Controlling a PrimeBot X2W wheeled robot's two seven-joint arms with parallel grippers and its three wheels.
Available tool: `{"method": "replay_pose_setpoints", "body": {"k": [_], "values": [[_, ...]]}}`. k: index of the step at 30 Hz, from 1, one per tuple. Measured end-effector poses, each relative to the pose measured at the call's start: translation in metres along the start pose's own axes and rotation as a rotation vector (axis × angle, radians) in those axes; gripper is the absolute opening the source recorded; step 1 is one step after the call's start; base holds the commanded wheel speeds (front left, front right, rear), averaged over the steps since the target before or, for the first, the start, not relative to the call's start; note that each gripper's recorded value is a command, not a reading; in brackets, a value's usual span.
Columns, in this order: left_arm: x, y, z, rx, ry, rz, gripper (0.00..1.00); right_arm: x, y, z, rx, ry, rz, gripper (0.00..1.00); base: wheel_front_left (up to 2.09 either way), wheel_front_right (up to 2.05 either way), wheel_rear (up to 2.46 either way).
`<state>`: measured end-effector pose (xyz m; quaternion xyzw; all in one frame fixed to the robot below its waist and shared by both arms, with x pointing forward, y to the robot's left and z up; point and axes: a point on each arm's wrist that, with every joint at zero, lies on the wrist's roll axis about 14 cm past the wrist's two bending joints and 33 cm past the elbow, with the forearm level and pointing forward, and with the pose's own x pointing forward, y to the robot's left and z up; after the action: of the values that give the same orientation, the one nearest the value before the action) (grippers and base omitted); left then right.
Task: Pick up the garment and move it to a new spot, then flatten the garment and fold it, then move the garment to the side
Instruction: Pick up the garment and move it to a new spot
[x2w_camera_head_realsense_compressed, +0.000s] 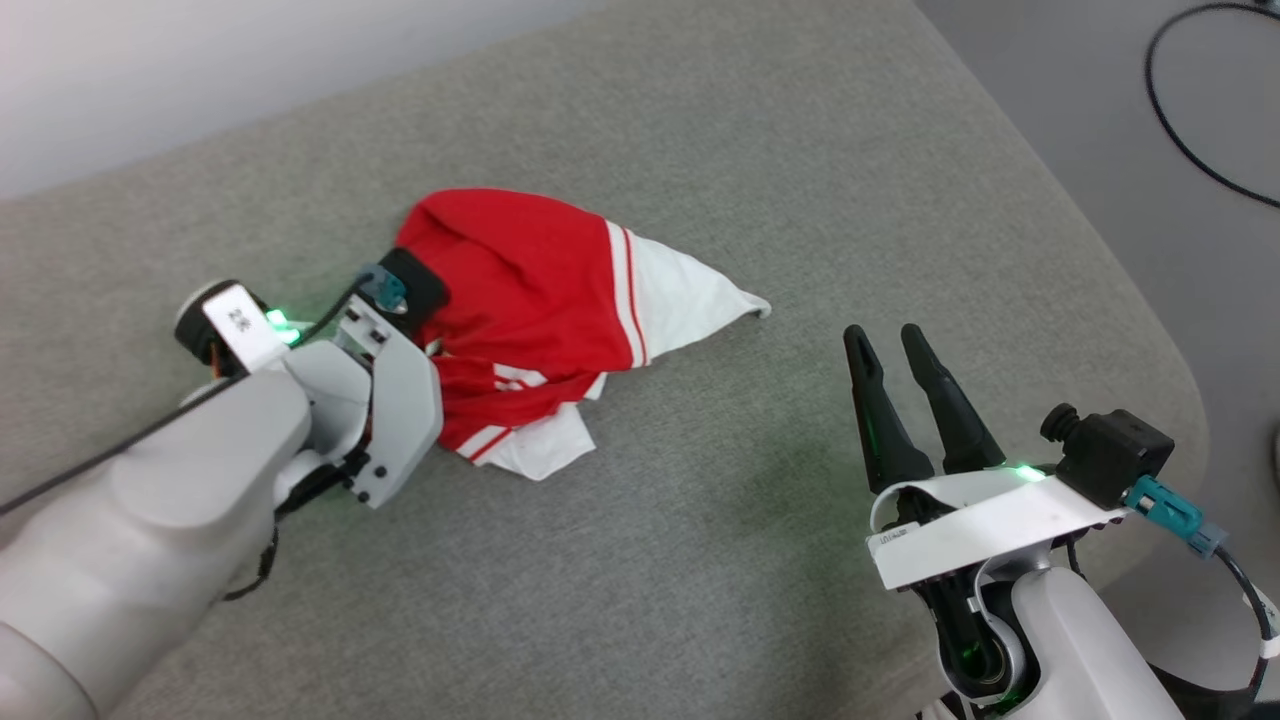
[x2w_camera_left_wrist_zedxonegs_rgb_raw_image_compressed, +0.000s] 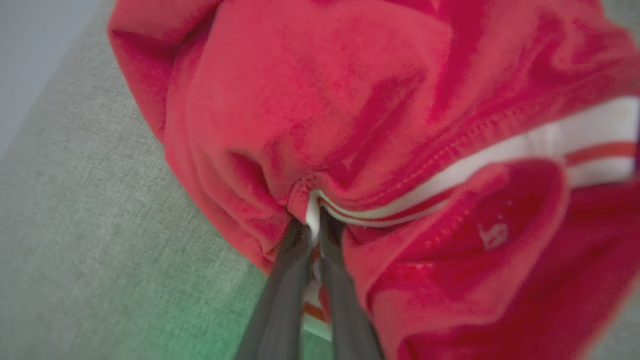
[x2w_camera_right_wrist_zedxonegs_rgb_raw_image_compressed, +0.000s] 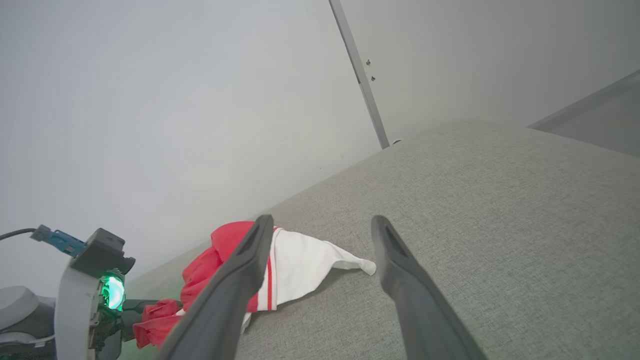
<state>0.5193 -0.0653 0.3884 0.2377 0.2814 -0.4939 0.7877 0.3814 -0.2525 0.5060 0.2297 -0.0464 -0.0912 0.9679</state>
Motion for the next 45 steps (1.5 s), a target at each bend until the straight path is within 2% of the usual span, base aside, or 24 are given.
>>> {"method": "replay_pose_setpoints", "body": {"k": [11,12,13,14,15,21,29,34,39,45], "values": [[0.015,-0.004,-0.002,-0.063,-0.011,-0.043,0.0,-0.001,-0.012,-0.003,-0.018,0.012,-0.038,1.0,0.0,0.0,0.0],[0.013,-0.003,-0.001,-0.077,-0.021,-0.041,0.09,0.0,-0.011,-0.005,-0.021,0.015,-0.034,1.0,0.0,0.0,0.0],[0.012,-0.002,0.0,-0.09,-0.035,-0.038,0.44,0.001,-0.01,-0.006,-0.026,0.018,-0.029,1.0,0.0,0.0,0.0],[0.01,-0.002,0.003,-0.108,-0.055,-0.035,0.69,0.002,-0.009,-0.007,-0.034,0.022,-0.023,1.0,0.0,0.0,0.0],[0.007,0.0,0.006,-0.13,-0.08,-0.029,1.0,0.003,-0.007,-0.009,-0.04,0.026,-0.016,1.0,0.0,0.0,0.0],[-0.018,0.0,0.028,-0.259,-0.237,-0.006,1.0,0.01,0.006,-0.017,-0.069,0.044,0.033,1.0,0.0,0.0,0.0],[-0.078,0.015,0.042,-0.433,-0.509,0.089,1.0,0.023,0.034,-0.033,-0.119,0.072,0.127,1.0,0.0,0.0,0.0],[-0.115,0.029,0.0,-0.564,-0.55,0.218,1.0,0.026,0.049,-0.048,-0.189,0.107,0.188,1.0,0.0,0.0,0.0],[-0.148,0.03,-0.052,-0.708,-0.547,0.349,1.0,0.026,0.053,-0.058,-0.244,0.136,0.229,1.0,0.0,0.0,0.0],[-0.203,0.033,-0.1,-0.785,-0.601,0.545,1.0,0.029,0.063,-0.062,-0.288,0.139,0.283,1.0,0.0,0.0,0.0]]}}
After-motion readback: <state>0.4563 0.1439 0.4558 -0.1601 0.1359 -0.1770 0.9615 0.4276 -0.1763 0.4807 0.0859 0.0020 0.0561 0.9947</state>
